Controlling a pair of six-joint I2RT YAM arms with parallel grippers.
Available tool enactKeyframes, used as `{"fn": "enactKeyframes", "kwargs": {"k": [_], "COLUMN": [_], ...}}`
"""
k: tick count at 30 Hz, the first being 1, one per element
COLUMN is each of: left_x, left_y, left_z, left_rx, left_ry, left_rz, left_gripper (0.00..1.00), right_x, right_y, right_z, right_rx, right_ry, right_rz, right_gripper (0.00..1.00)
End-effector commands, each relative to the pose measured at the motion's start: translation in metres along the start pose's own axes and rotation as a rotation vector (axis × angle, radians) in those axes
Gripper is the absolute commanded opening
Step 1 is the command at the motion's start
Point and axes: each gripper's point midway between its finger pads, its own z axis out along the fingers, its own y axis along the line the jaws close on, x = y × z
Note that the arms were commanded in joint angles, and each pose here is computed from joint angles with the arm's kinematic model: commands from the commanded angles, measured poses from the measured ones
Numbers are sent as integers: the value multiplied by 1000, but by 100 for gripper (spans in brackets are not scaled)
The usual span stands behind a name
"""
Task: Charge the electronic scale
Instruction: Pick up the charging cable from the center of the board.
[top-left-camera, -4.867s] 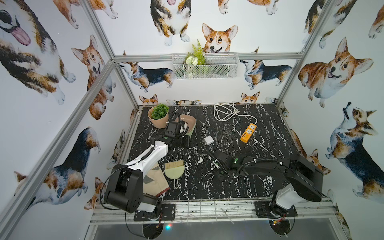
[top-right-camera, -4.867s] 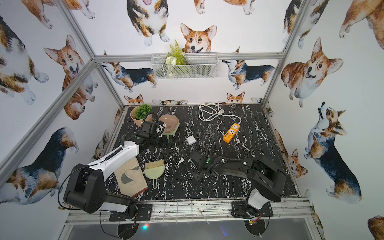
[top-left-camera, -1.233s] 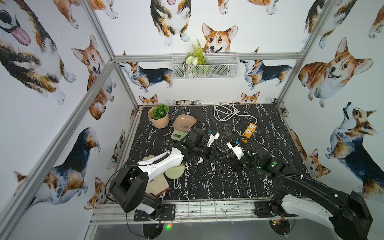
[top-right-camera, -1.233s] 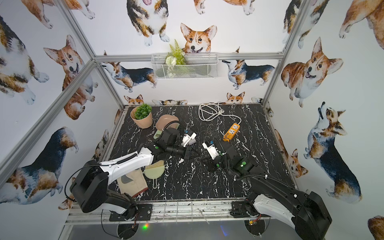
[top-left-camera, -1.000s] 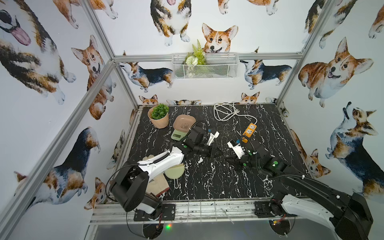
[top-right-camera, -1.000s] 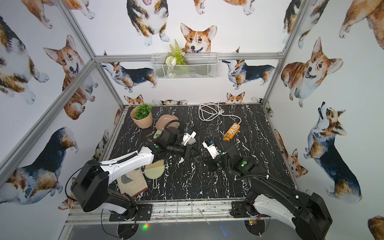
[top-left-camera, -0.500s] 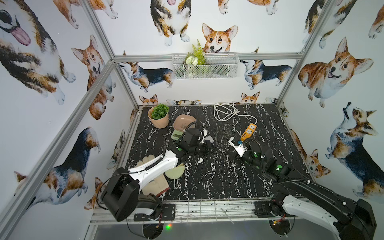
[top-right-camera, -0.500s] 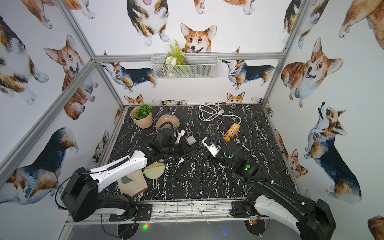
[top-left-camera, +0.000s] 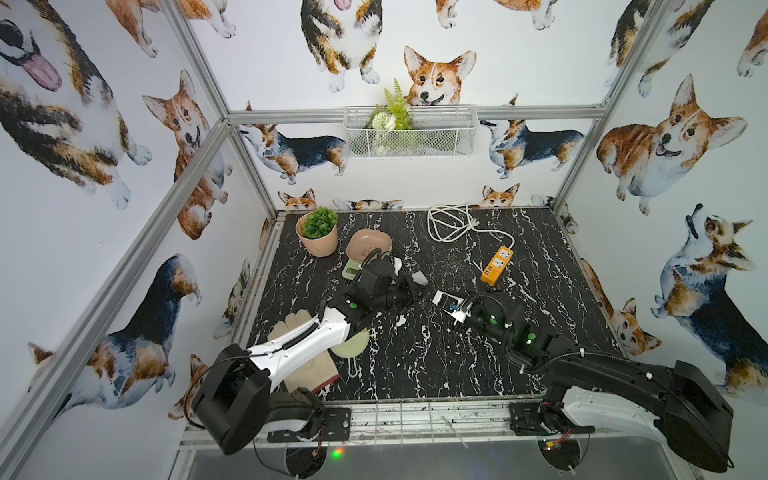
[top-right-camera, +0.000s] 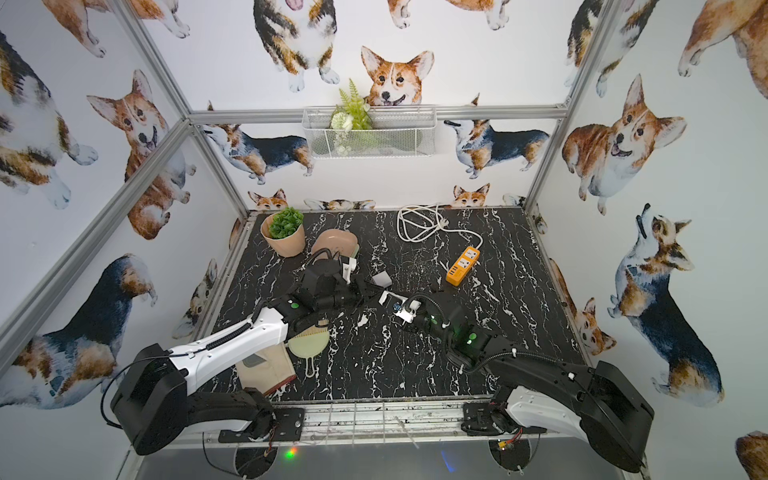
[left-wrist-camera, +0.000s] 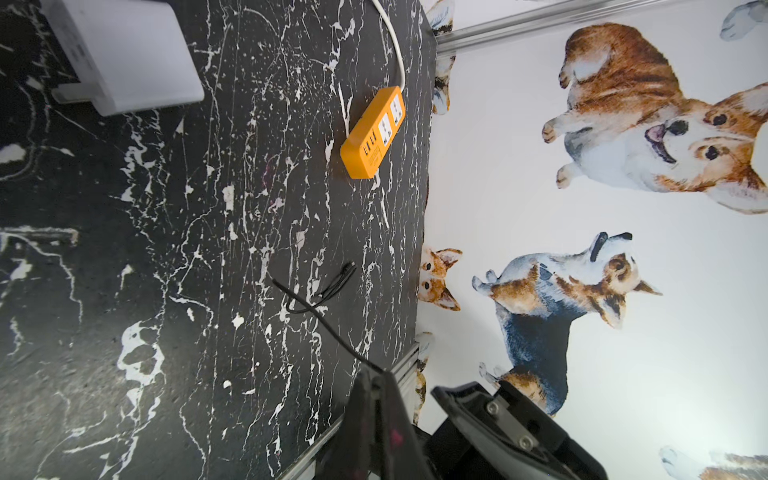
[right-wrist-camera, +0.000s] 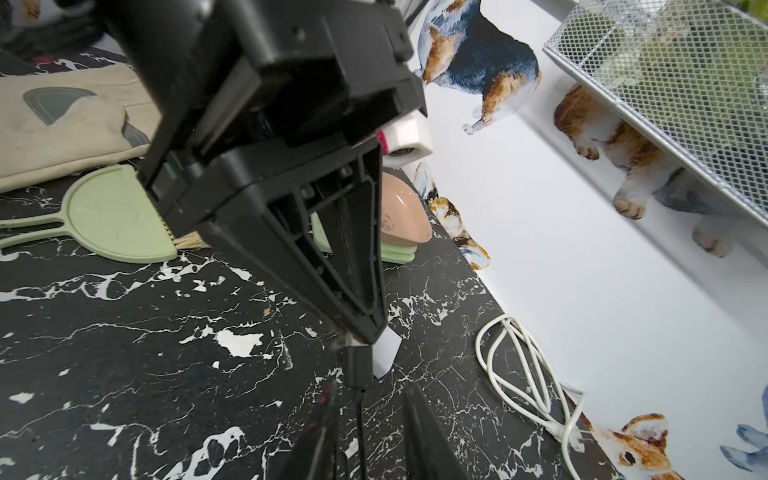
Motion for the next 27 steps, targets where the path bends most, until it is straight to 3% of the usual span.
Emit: {"fn": "enactKeyframes", "kwargs": {"k": [1,12,27], "left_x": [-5,-6,-6], "left_y": [-13,-18,-7], "left_z": [-3,-11,-15], "left_rx": [46,66,46], "left_ry": [-24,-44,-71], "left_rz": [-22,-39,-104], "left_gripper": [7,8,13], "right_x": [-13,-3,-15], "right_y": [-7,-7,-9], "right_z": [2,16,18], "right_rx": [32,52,57], "right_ry": [-53,-21,-54], "right_rz": [-39,-59,-71], "right_gripper": [31,33,26]}}
